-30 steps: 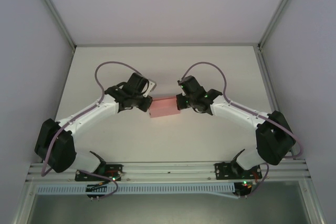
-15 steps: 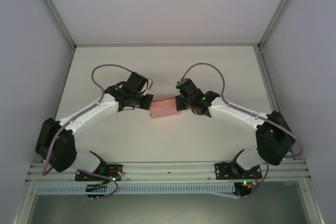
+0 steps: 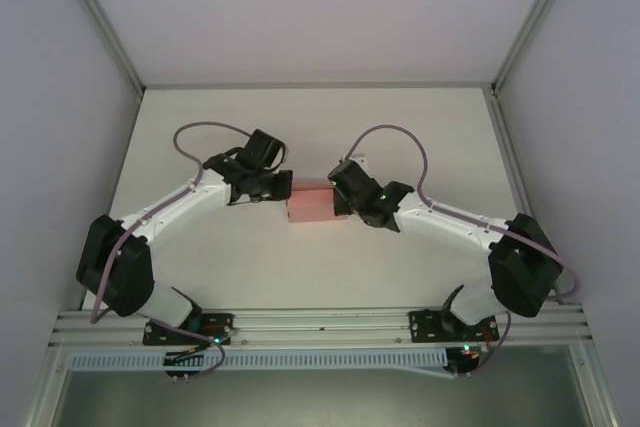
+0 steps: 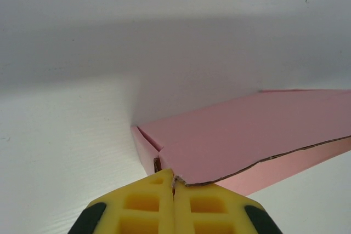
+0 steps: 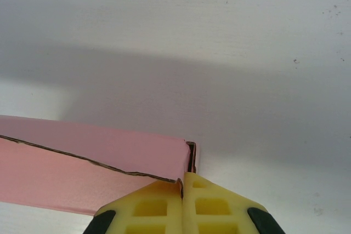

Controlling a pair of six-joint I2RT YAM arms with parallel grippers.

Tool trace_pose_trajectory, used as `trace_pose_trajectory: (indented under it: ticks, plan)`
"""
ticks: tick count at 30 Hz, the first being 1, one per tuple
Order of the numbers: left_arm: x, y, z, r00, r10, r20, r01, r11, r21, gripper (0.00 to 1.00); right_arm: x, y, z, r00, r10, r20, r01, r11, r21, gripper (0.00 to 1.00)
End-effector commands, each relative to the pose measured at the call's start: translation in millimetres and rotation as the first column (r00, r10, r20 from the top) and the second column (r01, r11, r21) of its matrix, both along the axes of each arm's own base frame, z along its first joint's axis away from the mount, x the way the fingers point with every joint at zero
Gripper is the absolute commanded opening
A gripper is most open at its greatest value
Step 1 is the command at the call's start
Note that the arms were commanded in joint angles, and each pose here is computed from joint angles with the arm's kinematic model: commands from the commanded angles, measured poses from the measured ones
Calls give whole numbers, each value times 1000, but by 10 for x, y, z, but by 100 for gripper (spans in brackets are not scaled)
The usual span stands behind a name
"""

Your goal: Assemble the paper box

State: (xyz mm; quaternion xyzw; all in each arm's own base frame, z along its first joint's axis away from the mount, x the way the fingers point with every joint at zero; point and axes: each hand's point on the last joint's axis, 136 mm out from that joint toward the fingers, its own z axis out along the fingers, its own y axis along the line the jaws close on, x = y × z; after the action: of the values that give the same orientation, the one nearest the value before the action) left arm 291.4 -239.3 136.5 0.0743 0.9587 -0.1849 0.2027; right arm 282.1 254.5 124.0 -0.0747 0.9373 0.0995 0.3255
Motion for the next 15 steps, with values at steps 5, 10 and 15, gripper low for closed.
trace_pose_trajectory:
  ticks: [5, 10, 15]
  plan:
    - [-232, -13, -291, 996, -80, -43, 82, 996, 38, 0, -287, 27, -277, 993, 73, -97, -75, 997, -16, 0]
    - [-396, 30, -405, 990, -135, 35, 132, 989, 60, 0, -291, 26, -328, 993, 110, -35, -110, 994, 4, 0]
    - [-578, 84, -678, 987, -156, 25, 153, 983, 103, 0, -314, 82, -376, 986, 164, -3, -164, 986, 4, 0]
